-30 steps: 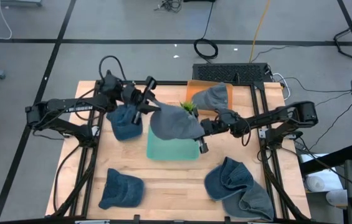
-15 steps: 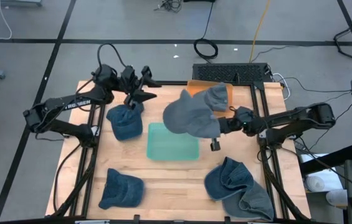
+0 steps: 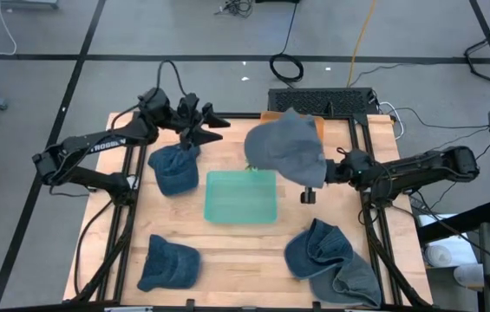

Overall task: Pick & Place hat
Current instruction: Put the top gray cap into the orange bin

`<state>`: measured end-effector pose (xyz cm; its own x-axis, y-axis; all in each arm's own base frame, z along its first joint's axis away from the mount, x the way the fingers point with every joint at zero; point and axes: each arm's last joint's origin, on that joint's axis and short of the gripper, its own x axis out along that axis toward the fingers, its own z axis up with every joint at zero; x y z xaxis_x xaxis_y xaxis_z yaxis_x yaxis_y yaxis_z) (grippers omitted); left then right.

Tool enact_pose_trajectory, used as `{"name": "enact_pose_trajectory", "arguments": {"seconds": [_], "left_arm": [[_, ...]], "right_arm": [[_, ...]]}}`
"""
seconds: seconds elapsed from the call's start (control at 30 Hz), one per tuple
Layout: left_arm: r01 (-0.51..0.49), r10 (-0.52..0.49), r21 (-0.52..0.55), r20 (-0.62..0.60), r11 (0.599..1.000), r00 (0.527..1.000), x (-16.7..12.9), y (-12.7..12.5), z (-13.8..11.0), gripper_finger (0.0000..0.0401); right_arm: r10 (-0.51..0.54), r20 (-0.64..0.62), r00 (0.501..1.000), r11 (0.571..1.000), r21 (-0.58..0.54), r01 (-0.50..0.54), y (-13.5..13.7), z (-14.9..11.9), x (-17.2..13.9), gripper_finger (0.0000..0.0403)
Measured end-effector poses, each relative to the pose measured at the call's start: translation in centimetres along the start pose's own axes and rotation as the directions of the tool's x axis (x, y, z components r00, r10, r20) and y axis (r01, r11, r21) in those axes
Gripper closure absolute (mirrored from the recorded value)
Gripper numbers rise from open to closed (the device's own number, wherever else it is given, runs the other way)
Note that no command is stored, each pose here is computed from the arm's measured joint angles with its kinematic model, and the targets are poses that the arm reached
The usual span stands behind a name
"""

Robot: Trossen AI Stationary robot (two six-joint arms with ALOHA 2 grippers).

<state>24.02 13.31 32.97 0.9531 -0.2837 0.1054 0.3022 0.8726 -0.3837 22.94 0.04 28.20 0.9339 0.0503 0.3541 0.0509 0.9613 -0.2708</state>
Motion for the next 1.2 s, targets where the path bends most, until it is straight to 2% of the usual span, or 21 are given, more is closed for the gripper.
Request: {"name": "enact_pose_trajectory", "arguments": {"seconds": [0.2, 0.47, 0.8, 0.97, 1.2], "left_arm": [[-0.013, 0.013, -0.031, -0.004, 0.999, 1.0, 0.7, -0.4, -0.4, 0.0104], [0.016, -0.016, -0.03, -0.007, 0.999, 1.0, 2.4, -2.0, -1.2, 0.0109], [-0.086, 0.086, -0.001, 0.059, 0.996, 0.995, 5.0, -3.5, -2.7, 0.0109], [-0.039, 0.038, 0.009, 0.094, 0.999, 0.995, 6.8, -4.0, -3.8, 0.0109], [0.048, -0.046, -0.015, 0.117, 0.999, 0.992, 8.9, -4.4, -5.5, 0.0109]], "right_arm": [[-0.058, 0.088, 0.994, 0.994, -0.085, 0.066, 0.0, 1.0, 0.0, 0.0403], [-0.053, 0.059, 0.997, 0.993, -0.1, 0.058, 0.2, 0.3, 0.4, 0.0403], [-0.051, 0.05, 0.997, 0.996, -0.071, 0.055, 0.5, -0.7, 0.9, 0.0403], [-0.055, 0.046, 0.997, 0.998, -0.02, 0.056, 0.5, -0.8, 0.9, 0.0403], [-0.08, 0.039, 0.996, 0.997, -0.016, 0.081, 0.4, -0.8, 0.9, 0.0403]]}}
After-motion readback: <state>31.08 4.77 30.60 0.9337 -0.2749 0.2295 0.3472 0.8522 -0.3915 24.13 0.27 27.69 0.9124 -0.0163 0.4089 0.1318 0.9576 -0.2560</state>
